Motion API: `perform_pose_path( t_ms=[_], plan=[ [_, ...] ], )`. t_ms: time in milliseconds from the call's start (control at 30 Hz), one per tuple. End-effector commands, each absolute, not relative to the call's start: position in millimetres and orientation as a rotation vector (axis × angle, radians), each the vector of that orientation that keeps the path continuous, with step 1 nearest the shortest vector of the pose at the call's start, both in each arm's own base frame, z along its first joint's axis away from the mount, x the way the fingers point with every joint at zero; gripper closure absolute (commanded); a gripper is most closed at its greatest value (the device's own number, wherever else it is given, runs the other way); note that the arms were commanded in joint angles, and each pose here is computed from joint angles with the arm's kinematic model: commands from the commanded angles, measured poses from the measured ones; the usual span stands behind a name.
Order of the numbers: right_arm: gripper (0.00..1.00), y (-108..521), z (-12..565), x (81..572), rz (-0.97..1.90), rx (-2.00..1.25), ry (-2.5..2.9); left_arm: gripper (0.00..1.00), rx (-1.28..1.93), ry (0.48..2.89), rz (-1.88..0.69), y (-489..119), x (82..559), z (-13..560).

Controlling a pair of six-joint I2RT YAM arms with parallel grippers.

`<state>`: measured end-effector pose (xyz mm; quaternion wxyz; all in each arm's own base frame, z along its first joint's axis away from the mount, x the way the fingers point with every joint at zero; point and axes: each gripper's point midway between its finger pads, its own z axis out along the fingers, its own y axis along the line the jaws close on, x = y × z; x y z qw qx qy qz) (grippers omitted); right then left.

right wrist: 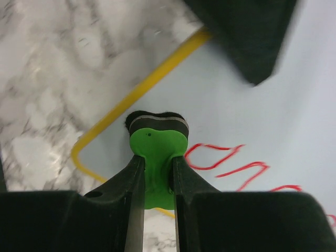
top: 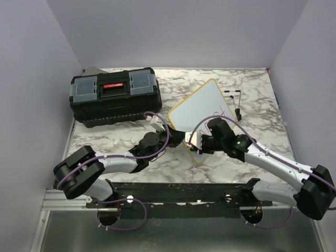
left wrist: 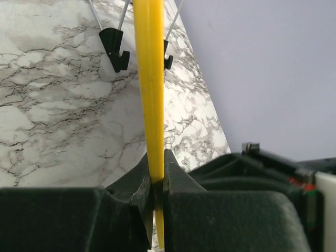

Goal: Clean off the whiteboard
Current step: Erase the whiteboard at the center of the board.

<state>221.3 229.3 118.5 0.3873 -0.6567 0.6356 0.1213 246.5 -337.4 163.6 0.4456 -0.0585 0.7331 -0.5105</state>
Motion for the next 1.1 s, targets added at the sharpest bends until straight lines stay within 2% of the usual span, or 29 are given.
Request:
perform_pose_path(
  t_ms=[0, 67, 233, 367, 500, 600, 733, 833, 933, 1067],
  plan=[
    [0.99, 206, 74, 157, 0.496, -1.963, 1.593, 1.00, -0.106, 1.630, -1.423, -352, 241, 221],
    [0.99, 210, 76, 158, 0.510, -1.944, 1.584, 1.00, -0.111, 1.627, -1.424, -351, 241, 222],
    [0.99, 229, 113, 224, 0.306, -1.577, 1.659, 1.00, -0.110, 1.632, -1.418, -350, 240, 221],
    [0.99, 233, 137, 253, 0.227, -1.394, 1.680, 1.00, -0.104, 1.631, -1.414, -348, 239, 222],
    [0.99, 212, 111, 254, 0.123, -1.404, 1.760, 1.00, -0.099, 1.624, -1.411, -347, 238, 224],
    [0.99, 199, 86, 233, 0.133, -1.542, 1.793, 1.00, -0.093, 1.623, -1.412, -347, 238, 223],
    [0.99, 207, 70, 182, 0.390, -1.793, 1.692, 1.00, -0.089, 1.614, -1.420, -348, 238, 224],
    [0.99, 226, 86, 175, 0.506, -1.792, 1.575, 1.00, -0.089, 1.619, -1.422, -349, 238, 222],
    [0.99, 246, 116, 196, 0.496, -1.649, 1.523, 1.00, -0.098, 1.620, -1.429, -349, 238, 220],
    [0.99, 246, 142, 255, 0.281, -1.366, 1.590, 1.00, -0.102, 1.627, -1.432, -350, 239, 219]
  ],
)
